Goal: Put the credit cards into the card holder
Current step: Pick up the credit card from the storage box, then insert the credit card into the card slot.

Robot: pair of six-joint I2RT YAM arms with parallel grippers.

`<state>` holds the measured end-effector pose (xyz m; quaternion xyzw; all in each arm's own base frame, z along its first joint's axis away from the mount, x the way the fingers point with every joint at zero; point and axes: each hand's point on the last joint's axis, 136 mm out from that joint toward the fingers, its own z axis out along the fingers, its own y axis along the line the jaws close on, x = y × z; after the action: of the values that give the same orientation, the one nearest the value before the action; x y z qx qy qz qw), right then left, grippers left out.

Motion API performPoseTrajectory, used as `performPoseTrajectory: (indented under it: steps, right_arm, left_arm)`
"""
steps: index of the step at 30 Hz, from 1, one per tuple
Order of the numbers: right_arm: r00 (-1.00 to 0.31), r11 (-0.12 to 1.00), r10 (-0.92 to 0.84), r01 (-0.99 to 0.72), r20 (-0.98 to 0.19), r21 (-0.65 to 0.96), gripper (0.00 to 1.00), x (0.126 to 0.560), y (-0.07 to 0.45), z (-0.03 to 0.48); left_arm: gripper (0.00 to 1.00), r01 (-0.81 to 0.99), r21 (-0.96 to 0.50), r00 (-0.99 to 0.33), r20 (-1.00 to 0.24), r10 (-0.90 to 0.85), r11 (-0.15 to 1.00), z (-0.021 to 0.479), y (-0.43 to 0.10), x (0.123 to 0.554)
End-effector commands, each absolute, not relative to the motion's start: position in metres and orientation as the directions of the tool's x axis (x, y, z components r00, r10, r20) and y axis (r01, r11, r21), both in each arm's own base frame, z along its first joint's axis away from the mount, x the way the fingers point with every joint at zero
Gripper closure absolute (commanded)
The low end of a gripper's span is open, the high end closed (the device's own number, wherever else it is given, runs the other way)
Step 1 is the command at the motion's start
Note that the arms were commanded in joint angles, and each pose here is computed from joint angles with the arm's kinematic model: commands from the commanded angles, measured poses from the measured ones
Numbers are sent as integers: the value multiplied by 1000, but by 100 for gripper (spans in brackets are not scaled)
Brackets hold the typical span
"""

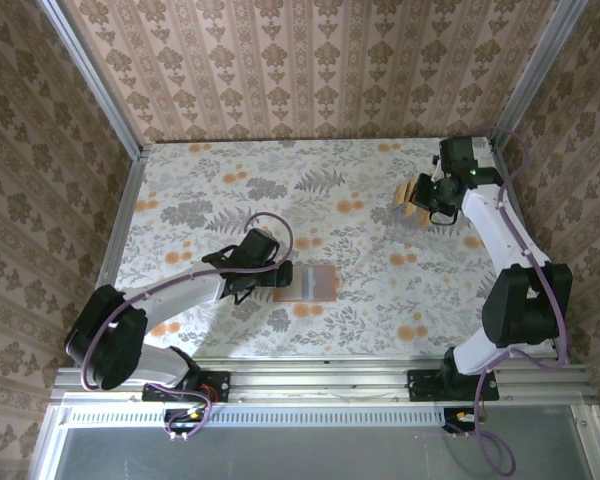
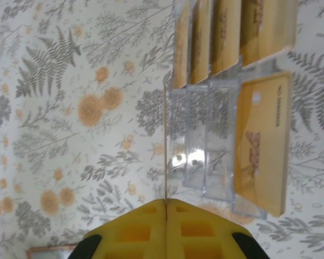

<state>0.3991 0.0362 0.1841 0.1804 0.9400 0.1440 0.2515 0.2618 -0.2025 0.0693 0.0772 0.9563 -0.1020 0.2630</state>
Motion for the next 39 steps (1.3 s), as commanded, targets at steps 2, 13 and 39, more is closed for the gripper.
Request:
performPoseTrajectory:
  steps: [2, 13, 39]
  right_arm:
    - [-825, 861, 382, 155, -416, 484, 100, 381, 85, 194]
    - [-881, 819, 185, -107, -436, 564, 100, 312, 237, 151]
    - [-900, 852, 158, -83, -406, 516, 100, 272, 280, 69]
  left_arm:
    - [0, 212, -138, -839, -534, 107, 968, 79, -197, 264]
    - [0, 195, -131, -849, -518, 101, 972, 70, -185, 254]
    - [0, 268, 17, -844, -477, 243, 963, 50, -206, 258]
